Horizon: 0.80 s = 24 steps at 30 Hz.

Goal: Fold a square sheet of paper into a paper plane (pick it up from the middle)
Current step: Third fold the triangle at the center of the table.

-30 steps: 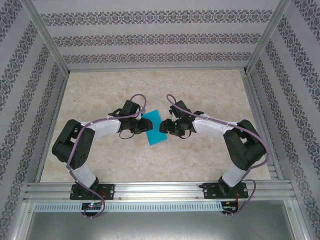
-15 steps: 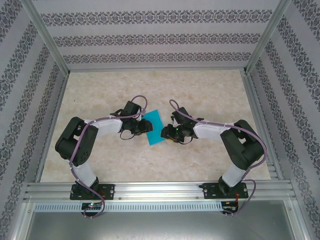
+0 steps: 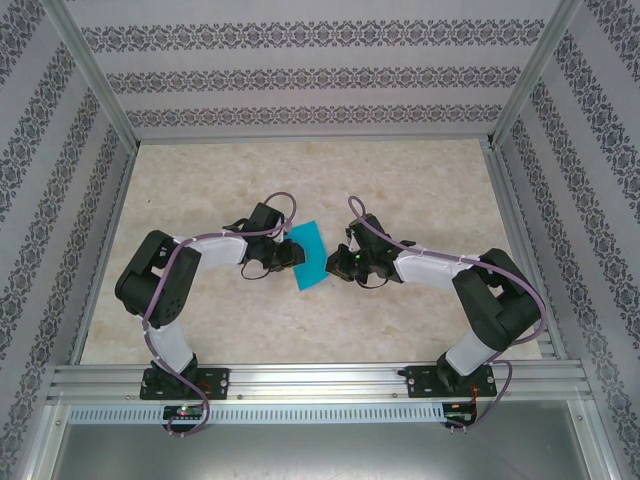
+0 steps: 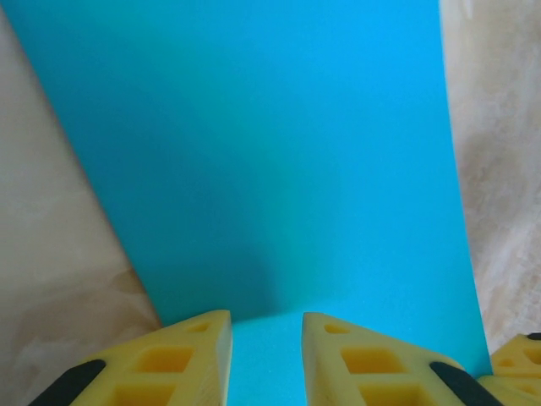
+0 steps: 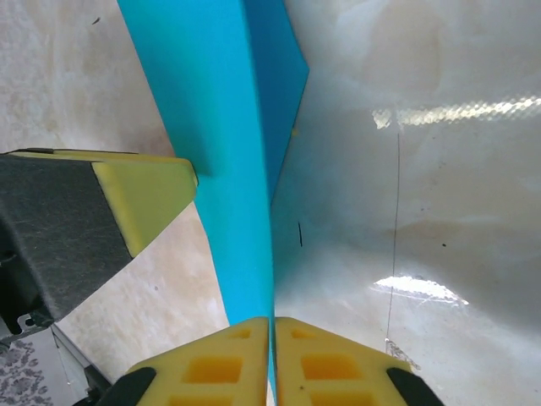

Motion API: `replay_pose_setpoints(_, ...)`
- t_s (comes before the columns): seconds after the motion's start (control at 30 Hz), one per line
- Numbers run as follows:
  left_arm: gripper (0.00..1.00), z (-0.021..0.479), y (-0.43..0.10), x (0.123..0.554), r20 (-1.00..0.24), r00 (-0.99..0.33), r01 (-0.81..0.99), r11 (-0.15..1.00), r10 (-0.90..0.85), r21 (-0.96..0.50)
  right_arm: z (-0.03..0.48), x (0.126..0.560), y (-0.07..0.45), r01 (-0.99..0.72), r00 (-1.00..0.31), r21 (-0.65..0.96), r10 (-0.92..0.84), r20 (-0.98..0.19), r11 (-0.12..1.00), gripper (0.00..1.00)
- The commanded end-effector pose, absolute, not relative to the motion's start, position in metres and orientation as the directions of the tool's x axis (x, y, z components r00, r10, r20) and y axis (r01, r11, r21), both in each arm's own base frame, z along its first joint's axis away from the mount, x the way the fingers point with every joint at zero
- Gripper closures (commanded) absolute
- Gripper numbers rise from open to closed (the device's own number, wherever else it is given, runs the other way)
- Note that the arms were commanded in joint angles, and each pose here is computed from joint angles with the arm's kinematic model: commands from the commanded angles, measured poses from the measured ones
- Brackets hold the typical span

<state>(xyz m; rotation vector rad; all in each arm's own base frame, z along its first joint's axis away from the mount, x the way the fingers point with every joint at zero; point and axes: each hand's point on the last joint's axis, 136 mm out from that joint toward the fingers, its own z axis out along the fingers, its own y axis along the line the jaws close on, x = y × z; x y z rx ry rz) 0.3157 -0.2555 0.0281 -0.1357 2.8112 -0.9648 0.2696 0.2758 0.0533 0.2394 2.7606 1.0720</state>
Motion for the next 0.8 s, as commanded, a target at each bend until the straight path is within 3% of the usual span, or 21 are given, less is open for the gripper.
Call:
replay_pose_setpoints(0.0,0.76,0.038,-0.259,0.327,-0.183,-0.975,0.014,0.798,-0.122,-0.603,0.064,0.271,0.283,0.077,-0.972,0.705,0.211,-0.105,0.705,0.94)
replay_pose_setpoints(0.17,0.76,0.072,-0.243,0.345,-0.312,-0.945,0.079,0.86,-0.096,-0.505,0.063,0.273,0.288,0.089,-0.974,0.681,0.208,-0.094,0.726,0.99)
replay_pose_setpoints(0.47,0.81,0.034,-0.232,0.354,-0.269,-0.958,0.021,0.905,-0.103,-0.425,0.054,0.28,0.307,0.097,-0.98,0.64,0.186,-0.074,0.762,1.0)
replay_pose_setpoints(0.77,0.84,0.013,-0.224,0.354,-0.238,-0.966,-0.01,0.931,-0.104,-0.364,0.065,0.299,0.343,0.032,-0.979,0.717,0.168,-0.119,0.696,1.0)
